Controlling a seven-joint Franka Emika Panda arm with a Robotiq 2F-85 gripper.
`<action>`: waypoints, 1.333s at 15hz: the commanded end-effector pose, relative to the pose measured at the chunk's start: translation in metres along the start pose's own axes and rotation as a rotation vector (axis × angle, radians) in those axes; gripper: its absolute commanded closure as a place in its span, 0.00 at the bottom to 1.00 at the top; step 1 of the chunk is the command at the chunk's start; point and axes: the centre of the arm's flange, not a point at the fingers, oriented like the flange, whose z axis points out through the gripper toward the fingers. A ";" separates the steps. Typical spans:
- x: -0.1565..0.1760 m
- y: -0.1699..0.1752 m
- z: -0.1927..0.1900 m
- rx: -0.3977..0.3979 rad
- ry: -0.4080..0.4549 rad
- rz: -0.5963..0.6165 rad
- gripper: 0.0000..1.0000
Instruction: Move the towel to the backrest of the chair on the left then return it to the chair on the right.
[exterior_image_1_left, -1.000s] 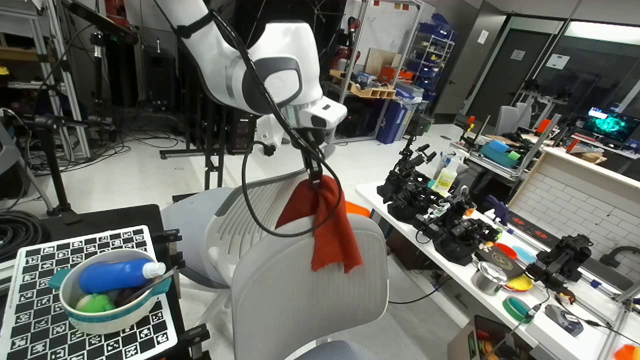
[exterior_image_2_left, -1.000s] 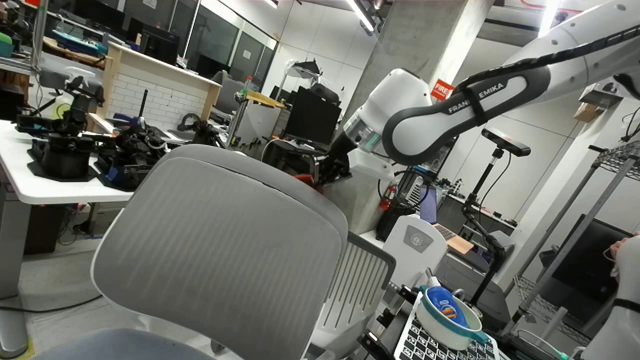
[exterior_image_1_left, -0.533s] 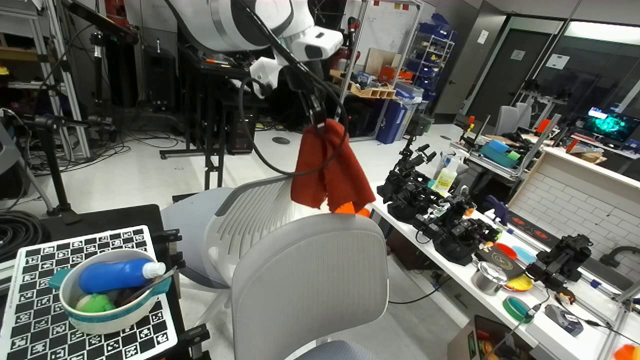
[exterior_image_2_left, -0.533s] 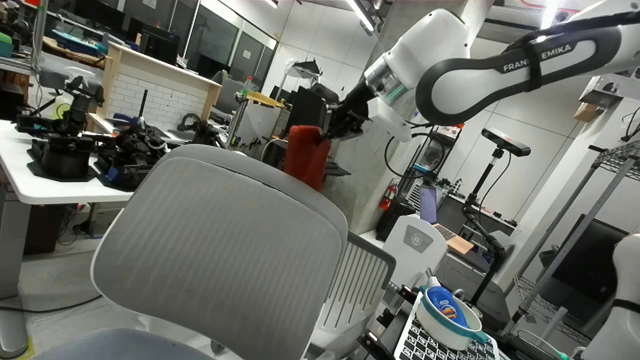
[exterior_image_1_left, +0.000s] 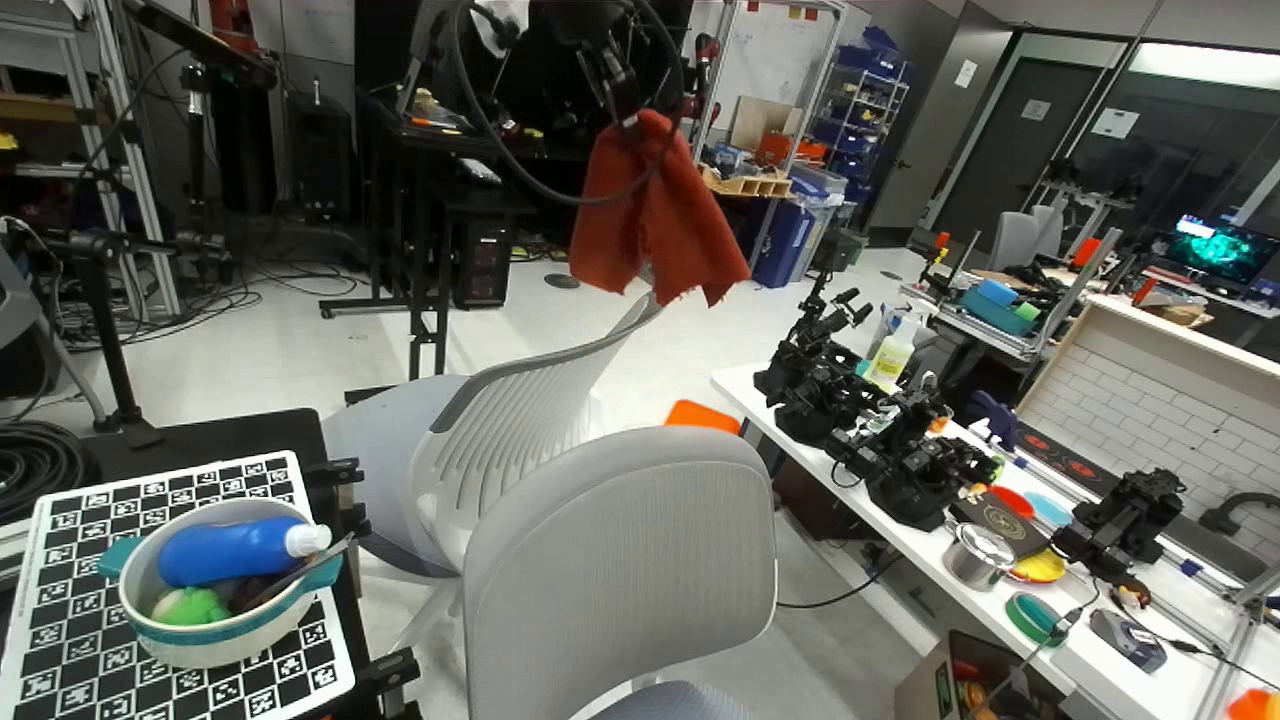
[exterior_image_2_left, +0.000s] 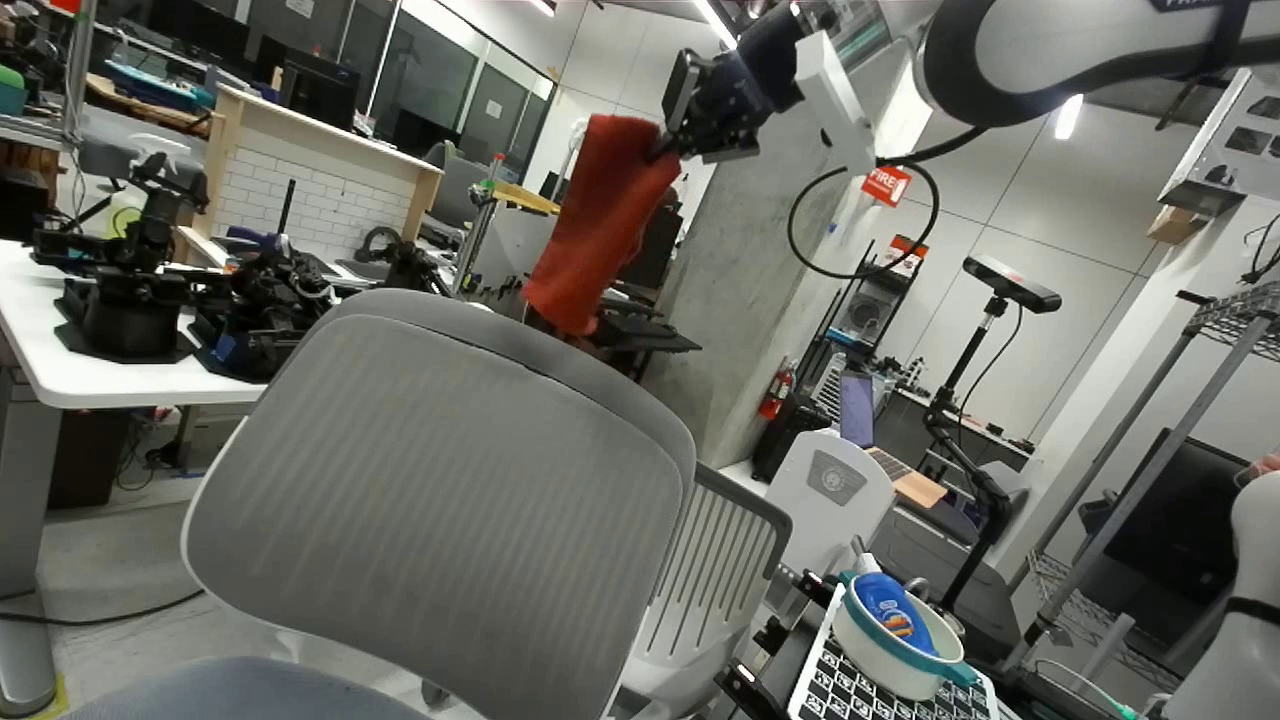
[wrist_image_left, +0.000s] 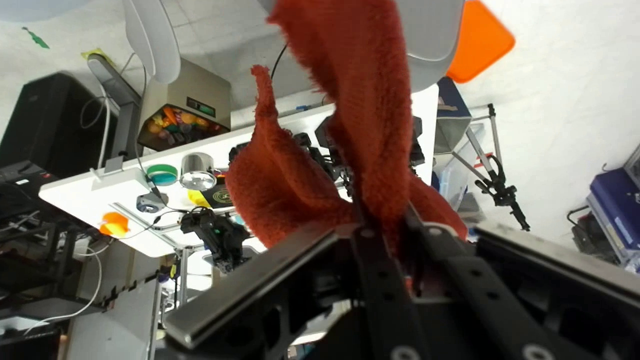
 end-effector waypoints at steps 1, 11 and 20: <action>0.011 -0.012 -0.015 -0.010 0.022 0.009 0.97; -0.016 0.027 0.059 -0.075 -0.074 0.032 0.97; -0.046 0.021 0.105 -0.102 -0.159 0.007 0.97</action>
